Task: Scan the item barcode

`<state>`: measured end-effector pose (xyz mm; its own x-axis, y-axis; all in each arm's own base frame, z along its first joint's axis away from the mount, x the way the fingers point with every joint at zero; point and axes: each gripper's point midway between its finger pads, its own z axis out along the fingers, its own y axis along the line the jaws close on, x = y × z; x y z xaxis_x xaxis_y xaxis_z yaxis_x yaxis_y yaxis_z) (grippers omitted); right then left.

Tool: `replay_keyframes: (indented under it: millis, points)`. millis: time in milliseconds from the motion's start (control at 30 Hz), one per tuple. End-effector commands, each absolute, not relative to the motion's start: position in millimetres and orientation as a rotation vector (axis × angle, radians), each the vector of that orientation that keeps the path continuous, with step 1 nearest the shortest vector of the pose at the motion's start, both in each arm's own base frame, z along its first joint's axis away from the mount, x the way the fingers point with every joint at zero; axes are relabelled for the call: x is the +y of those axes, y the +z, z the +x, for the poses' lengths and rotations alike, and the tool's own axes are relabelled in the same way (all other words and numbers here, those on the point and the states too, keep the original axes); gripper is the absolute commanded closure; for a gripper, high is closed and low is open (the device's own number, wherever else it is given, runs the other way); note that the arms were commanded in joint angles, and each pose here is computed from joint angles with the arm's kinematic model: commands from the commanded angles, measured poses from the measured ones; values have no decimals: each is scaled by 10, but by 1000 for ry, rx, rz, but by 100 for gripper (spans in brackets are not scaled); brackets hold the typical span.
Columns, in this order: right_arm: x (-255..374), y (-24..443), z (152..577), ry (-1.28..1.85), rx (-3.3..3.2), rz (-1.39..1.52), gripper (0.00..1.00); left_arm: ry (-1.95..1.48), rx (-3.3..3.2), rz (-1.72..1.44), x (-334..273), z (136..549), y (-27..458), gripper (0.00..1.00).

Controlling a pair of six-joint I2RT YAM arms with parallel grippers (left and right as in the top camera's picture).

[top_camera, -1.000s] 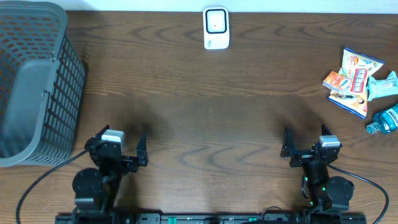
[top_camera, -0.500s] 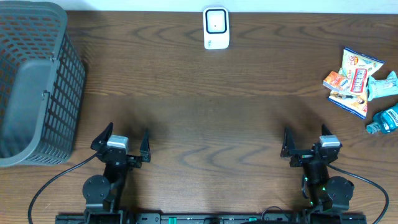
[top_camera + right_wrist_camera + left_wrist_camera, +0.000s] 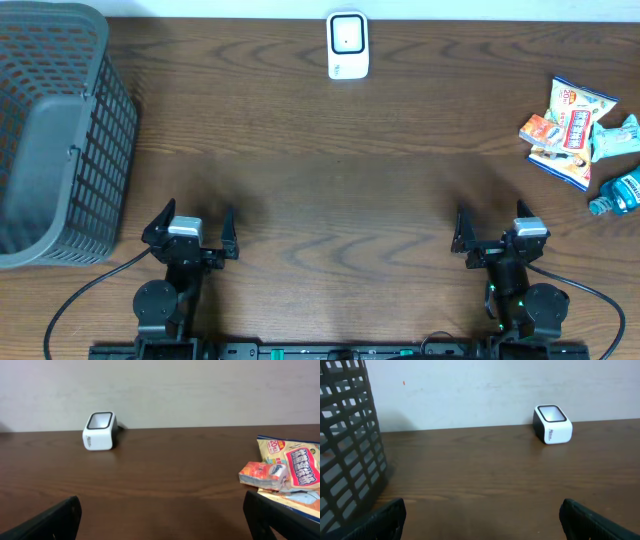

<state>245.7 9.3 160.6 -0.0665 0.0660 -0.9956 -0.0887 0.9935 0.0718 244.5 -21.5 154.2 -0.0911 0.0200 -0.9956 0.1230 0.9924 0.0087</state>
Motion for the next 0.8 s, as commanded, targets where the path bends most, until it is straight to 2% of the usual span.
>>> replay_keyframes:
  millis: [0, 533, 767]
  points:
    - [86, 1601, 2456, 131, 1633, -3, 1, -85, 1708, 119, -222, 2430, 1399, 2]
    - [86, 1599, 2456, 131, 1633, -2, 1, -82, 1709, 109, -209, 2431, 1398, 2]
    - [86, 1600, 2456, 131, 1633, -2, 1, -101, 1721, -59, -65, 2439, 1377, 2]
